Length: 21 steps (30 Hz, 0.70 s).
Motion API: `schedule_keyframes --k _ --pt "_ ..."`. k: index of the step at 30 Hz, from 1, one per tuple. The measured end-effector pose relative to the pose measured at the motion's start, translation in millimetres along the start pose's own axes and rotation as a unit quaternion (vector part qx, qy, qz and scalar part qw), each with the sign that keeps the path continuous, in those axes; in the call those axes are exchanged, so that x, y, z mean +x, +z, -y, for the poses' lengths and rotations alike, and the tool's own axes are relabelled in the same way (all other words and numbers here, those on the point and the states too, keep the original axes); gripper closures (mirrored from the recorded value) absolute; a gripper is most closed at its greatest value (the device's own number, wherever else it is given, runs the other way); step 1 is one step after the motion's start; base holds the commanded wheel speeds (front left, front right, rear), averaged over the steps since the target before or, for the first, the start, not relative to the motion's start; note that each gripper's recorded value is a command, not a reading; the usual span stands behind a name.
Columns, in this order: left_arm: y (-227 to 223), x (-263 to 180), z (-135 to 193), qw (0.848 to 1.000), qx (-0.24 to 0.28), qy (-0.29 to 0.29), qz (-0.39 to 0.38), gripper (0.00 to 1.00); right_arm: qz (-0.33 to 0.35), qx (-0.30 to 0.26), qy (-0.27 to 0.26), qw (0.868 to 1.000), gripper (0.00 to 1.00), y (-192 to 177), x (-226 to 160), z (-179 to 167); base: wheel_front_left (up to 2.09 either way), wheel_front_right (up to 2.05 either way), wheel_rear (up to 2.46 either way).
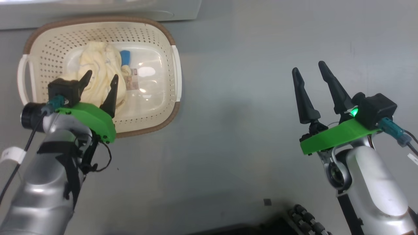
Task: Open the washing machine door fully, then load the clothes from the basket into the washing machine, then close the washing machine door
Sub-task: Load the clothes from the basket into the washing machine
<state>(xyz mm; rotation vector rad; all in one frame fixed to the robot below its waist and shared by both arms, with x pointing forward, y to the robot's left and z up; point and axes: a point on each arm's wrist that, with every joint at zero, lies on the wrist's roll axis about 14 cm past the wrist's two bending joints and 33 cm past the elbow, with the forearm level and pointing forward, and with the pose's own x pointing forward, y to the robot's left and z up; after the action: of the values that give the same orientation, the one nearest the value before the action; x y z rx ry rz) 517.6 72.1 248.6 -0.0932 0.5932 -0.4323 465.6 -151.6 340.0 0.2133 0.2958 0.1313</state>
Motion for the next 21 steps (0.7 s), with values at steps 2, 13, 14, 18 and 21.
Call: schedule_keyframes --k 2,13,14,18,21 --pt "-16.0 12.8 -4.1 0.999 0.004 -0.005 -0.037 0.0 -0.008 0.0 -0.003 1.0 0.0 -7.5 2.5 3.4 0.0 0.0 0.0" --pt "-90.4 63.2 -19.9 0.979 0.021 -0.019 -0.2 0.0 -0.044 -0.002 -0.04 0.998 0.0 -36.9 0.9 31.8 0.0 0.0 0.0" --pt "-96.0 66.7 -19.2 0.977 0.019 -0.02 -0.211 0.0 -0.048 -0.002 -0.043 0.998 0.0 -39.6 -0.5 34.3 0.0 0.0 0.0" --pt "-119.2 72.4 -16.8 0.965 0.029 -0.026 -0.261 0.0 -0.057 -0.006 -0.056 0.997 0.0 -44.7 -5.2 43.3 0.0 0.0 0.0" --pt "-129.0 75.8 -21.6 0.959 0.02 -0.017 -0.281 0.0 -0.059 -0.004 -0.059 0.997 0.0 -47.8 -4.8 45.2 0.0 0.0 0.0"
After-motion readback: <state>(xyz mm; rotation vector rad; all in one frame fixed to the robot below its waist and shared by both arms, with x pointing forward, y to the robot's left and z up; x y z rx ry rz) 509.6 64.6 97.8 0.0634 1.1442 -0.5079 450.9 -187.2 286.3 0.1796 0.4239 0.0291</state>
